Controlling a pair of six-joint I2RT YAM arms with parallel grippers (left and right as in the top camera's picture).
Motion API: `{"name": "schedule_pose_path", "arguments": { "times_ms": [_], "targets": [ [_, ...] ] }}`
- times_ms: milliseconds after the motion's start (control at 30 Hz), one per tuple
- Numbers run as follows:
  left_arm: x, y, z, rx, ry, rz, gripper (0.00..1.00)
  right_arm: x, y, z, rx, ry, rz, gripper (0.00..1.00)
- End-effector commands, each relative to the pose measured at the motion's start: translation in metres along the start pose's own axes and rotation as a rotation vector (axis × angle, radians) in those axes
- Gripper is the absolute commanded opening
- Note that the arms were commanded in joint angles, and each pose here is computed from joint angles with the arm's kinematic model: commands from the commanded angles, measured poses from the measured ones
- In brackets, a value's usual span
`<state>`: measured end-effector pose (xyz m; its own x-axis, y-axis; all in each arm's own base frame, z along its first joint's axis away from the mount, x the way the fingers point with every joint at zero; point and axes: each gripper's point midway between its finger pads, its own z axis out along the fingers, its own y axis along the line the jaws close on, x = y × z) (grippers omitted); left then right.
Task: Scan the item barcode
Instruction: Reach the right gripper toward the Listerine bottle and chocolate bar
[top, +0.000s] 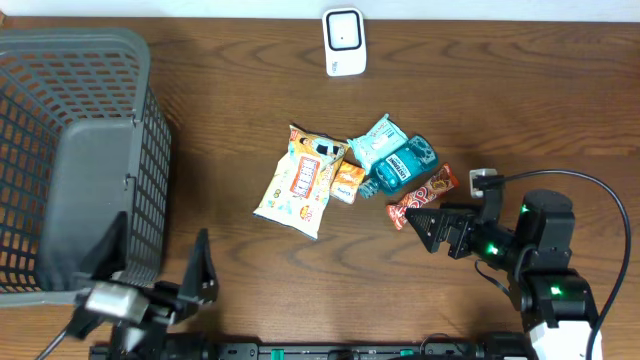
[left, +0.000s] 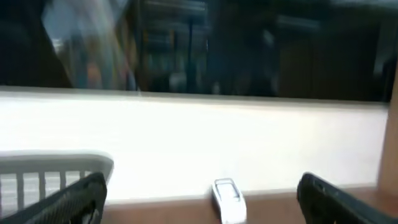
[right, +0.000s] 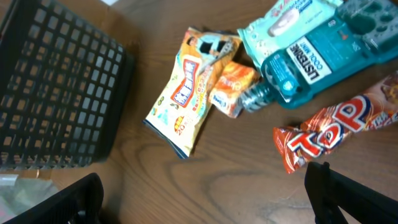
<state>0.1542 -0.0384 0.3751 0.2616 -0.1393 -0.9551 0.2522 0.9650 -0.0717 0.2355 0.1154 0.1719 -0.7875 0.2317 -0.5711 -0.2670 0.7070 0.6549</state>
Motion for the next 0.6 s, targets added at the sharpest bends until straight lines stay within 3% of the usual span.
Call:
{"name": "schedule_pose_path", "arguments": {
  "times_ms": [0, 267, 567],
  "targets": [
    [0.038, 0.001, 0.003, 0.016, 0.124, -0.005, 0.98, -0.005, -0.003, 0.001, 0.016, -0.003, -0.014, 0.99],
    [0.128, -0.009, 0.005, 0.153, 0.345, 0.038, 0.98, -0.008, -0.023, 0.011, 0.084, 0.009, 0.024, 0.99],
    [0.183, -0.001, 0.002, 0.144, 0.461, -0.013, 0.98, 0.011, -0.057, 0.035, 0.171, 0.124, 0.173, 0.99]
  ]
}}
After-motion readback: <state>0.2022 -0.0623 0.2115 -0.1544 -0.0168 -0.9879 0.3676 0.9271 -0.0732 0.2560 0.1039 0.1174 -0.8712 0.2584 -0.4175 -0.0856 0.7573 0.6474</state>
